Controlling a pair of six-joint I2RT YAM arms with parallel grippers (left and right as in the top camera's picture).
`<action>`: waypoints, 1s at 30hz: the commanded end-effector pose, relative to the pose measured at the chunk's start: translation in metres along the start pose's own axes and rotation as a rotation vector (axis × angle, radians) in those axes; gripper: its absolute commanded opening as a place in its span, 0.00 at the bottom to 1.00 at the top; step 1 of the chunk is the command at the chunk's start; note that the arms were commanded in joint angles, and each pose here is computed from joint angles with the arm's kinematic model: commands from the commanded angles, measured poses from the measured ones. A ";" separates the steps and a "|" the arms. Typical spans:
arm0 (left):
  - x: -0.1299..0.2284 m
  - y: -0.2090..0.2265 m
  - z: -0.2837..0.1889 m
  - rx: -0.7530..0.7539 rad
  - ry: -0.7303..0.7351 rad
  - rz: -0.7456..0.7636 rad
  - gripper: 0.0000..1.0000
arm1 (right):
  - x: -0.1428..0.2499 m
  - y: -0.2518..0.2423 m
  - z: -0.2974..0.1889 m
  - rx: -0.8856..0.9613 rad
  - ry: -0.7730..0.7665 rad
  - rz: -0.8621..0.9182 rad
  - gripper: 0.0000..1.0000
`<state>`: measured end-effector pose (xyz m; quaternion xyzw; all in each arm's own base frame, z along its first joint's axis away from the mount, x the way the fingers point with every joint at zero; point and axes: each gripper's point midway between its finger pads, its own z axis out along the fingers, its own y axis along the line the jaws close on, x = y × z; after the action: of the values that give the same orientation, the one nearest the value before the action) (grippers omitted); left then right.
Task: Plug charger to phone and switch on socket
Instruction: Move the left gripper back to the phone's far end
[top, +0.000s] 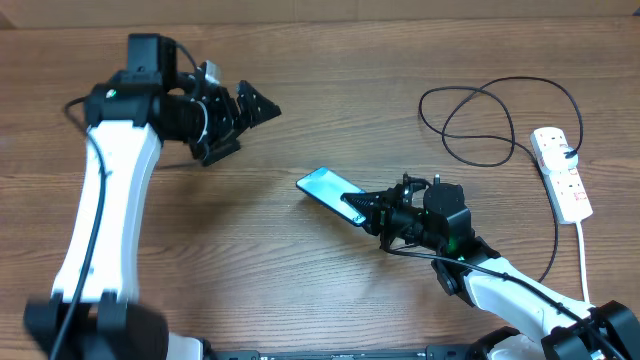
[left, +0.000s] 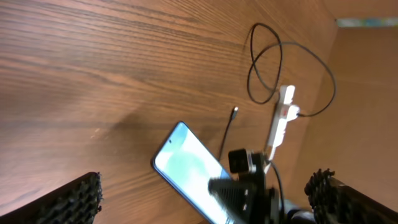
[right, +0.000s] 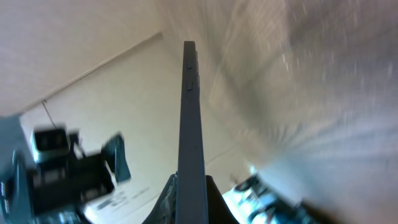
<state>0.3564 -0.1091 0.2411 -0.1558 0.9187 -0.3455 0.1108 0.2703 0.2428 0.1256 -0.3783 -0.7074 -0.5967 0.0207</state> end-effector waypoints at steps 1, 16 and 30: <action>0.007 -0.004 -0.033 -0.065 -0.101 0.117 1.00 | 0.023 0.005 -0.001 0.014 0.115 0.167 0.04; 0.078 -0.009 -0.124 -0.139 -0.297 0.204 1.00 | 0.045 0.047 -0.007 -0.136 0.209 0.120 0.04; 0.133 0.014 -0.189 -0.217 -0.541 0.147 1.00 | 0.080 0.050 0.008 -0.190 0.234 0.068 0.04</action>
<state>0.1771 -0.0453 0.3512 -0.1612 0.9059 -0.2012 0.3359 0.2403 0.2896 0.1904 -0.3083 -0.6523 -0.6881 0.0766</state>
